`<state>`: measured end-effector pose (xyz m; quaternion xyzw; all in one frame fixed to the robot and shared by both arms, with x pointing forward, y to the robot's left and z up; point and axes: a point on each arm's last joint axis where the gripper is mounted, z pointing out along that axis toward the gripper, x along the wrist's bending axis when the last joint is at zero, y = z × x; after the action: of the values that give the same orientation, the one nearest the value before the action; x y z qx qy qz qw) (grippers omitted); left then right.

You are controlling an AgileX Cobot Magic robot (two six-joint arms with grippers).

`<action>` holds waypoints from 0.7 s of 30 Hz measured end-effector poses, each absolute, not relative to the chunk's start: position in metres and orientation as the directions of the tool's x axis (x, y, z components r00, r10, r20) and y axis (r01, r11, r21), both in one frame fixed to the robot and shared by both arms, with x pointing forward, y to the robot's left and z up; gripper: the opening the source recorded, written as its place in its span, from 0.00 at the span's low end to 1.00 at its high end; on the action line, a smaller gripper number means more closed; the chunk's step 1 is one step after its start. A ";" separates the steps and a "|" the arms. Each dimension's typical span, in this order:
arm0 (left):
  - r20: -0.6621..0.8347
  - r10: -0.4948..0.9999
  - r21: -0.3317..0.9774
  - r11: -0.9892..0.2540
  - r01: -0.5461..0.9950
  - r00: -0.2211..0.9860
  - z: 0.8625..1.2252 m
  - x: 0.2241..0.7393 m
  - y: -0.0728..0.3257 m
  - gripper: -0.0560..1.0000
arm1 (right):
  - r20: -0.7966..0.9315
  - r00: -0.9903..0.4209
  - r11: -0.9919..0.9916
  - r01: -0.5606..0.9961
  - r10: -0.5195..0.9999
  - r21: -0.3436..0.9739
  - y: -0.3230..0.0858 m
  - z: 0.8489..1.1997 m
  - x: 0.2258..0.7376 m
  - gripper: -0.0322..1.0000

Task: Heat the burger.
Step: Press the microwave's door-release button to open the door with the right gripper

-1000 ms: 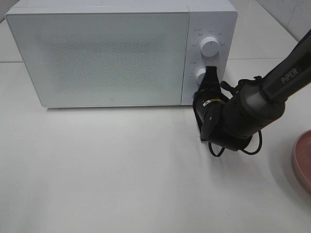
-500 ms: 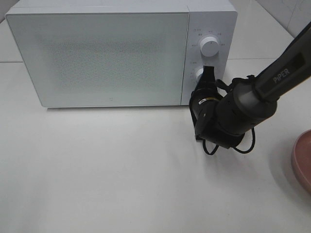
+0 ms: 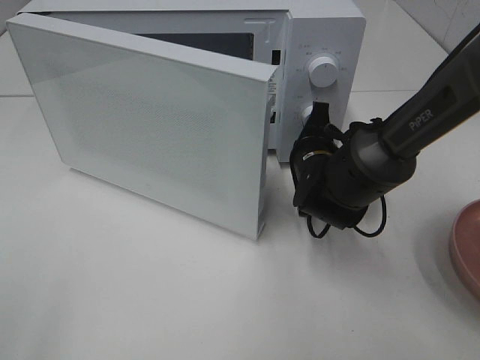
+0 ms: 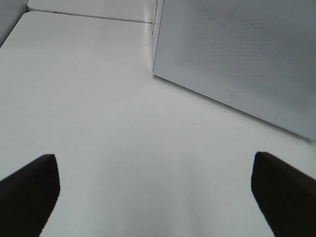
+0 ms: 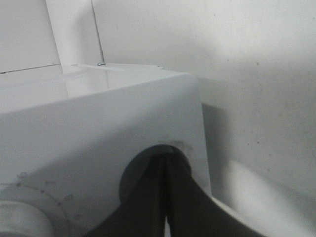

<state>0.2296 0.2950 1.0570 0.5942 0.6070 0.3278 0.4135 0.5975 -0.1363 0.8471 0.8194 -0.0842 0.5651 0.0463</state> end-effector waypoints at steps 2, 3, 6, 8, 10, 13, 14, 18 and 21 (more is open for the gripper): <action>-0.112 0.992 0.889 0.079 0.450 0.048 1.057 0.230 0.295 0.97 | 0.933 0.350 -0.982 -0.189 -0.086 -0.020 -0.136 0.847 0.597 0.06; -0.112 0.992 0.889 0.079 0.450 0.048 1.057 0.230 0.295 0.97 | 0.933 0.350 -0.982 -0.189 -0.086 -0.020 -0.136 0.847 0.597 0.06; -0.112 0.992 0.889 0.079 0.450 0.048 1.057 0.230 0.295 0.97 | 0.930 0.357 -0.982 -0.188 -0.089 -0.022 -0.136 0.847 0.598 0.06; -0.112 0.992 0.889 0.079 0.450 0.048 1.057 0.230 0.295 0.97 | 0.929 0.359 -0.982 -0.186 -0.089 -0.022 -0.137 0.847 0.598 0.06; -0.112 0.992 0.889 0.079 0.450 0.048 1.057 0.230 0.295 0.97 | 0.926 0.365 -0.982 -0.185 -0.093 -0.025 -0.137 0.848 0.598 0.06; -0.112 0.992 0.889 0.079 0.450 0.048 1.057 0.230 0.295 0.97 | 0.925 0.369 -0.983 -0.179 -0.096 -0.030 -0.137 0.850 0.598 0.06; -0.112 0.992 0.889 0.079 0.450 0.048 1.057 0.230 0.295 0.97 | 0.925 0.369 -0.983 -0.179 -0.096 -0.030 -0.137 0.850 0.598 0.06; -0.112 0.992 0.889 0.079 0.450 0.048 1.057 0.230 0.295 0.97 | 0.928 0.365 -0.989 -0.148 -0.068 -0.014 -0.137 0.851 0.595 0.06; -0.112 0.992 0.889 0.079 0.450 0.048 1.057 0.230 0.295 0.97 | 0.930 0.363 -0.990 -0.139 -0.063 -0.013 -0.138 0.851 0.593 0.06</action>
<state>0.2296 0.2950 1.0570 0.5942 0.6070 0.3278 0.4135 0.5932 -0.1375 0.8510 0.8249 -0.0610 0.5609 0.0338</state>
